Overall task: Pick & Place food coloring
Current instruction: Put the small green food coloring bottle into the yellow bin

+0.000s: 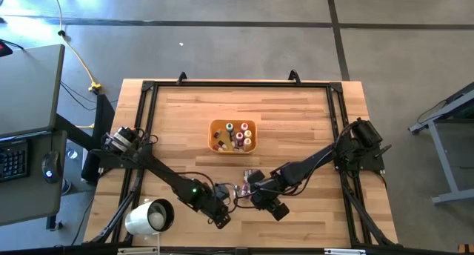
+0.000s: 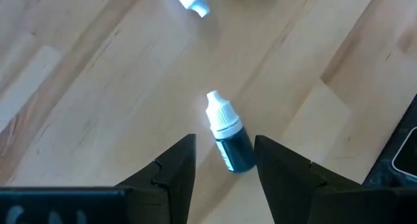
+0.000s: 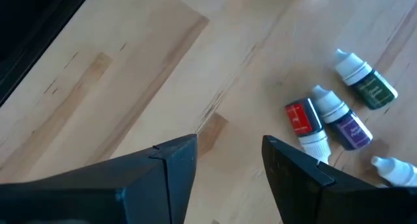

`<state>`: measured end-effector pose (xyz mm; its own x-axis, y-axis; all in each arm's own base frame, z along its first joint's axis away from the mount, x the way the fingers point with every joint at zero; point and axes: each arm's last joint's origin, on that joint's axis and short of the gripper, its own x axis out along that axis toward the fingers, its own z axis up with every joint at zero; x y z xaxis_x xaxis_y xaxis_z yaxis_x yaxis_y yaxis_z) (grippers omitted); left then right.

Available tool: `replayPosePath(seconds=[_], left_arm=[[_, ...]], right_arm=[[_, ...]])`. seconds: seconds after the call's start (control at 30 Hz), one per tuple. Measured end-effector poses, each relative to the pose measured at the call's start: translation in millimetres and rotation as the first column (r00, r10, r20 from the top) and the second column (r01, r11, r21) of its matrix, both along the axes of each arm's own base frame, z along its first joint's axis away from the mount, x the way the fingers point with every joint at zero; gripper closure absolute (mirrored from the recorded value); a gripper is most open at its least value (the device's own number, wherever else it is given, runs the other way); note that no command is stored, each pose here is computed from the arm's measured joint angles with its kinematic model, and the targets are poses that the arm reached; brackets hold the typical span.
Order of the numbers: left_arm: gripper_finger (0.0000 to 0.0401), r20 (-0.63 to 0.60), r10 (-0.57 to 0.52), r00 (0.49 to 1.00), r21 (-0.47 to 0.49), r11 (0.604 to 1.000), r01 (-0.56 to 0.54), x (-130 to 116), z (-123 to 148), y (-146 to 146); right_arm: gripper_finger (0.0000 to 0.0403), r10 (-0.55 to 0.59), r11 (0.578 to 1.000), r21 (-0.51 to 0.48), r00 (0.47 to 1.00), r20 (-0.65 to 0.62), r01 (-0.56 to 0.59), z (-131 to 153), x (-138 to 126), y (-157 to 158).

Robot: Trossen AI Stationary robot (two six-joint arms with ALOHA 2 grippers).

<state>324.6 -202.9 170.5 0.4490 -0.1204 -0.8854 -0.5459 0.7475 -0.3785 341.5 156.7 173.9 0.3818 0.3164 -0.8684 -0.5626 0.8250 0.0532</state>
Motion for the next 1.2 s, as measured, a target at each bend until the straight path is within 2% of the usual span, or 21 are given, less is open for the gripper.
replayPosePath(seconds=[0.2, 0.53, 0.77, 0.87, 0.97, 1.13, 1.2], left_arm=[[0.0245, -0.026, -0.034, 0.999, 0.031, 0.999, 0.035, 3.8, -17.1, -2.5], [0.0248, -0.047, -0.134, 0.99, 0.126, 0.982, 0.139, 3.3, -24.3, -1.5], [0.0307, -0.062, -0.131, 0.989, 0.136, 0.981, 0.138, 4.7, -25.7, 3.2], [0.0327, -0.056, -0.138, 0.989, 0.133, 0.981, 0.144, 7.1, -21.6, 4.8], [0.0331, -0.062, -0.163, 0.985, 0.156, 0.973, 0.171, 12.9, -16.2, 8.6], [0.0316, -0.134, -0.162, 0.978, 0.253, 0.948, 0.192, 23.6, 4.4, 25.4], [0.0315, -0.2, -0.146, 0.969, 0.308, 0.929, 0.204, 22.6, 12.9, 33.6]], right_arm=[[0.0235, 0.001, 1.0, -0.002, 1.0, -0.003, -0.001, -0.2, -0.4, 0.1], [0.0235, 0.001, 1.0, -0.011, 1.0, -0.014, -0.001, -0.8, -1.7, 0.1], [0.0235, -0.036, 0.999, 0.005, 0.999, -0.028, 0.036, -0.8, -1.7, 0.1], [0.0235, -0.054, 0.998, 0.011, 0.998, -0.035, 0.054, -0.9, -1.7, -0.1], [0.0235, -0.055, 0.998, 0.011, 0.998, -0.038, 0.055, -0.9, -1.9, -0.2], [0.0235, -0.059, 0.998, 0.012, 0.997, -0.039, 0.06, -0.9, -1.7, -0.4], [0.0235, -0.071, 0.997, 0.017, 0.997, -0.044, 0.071, -0.9, -1.7, -0.4]])
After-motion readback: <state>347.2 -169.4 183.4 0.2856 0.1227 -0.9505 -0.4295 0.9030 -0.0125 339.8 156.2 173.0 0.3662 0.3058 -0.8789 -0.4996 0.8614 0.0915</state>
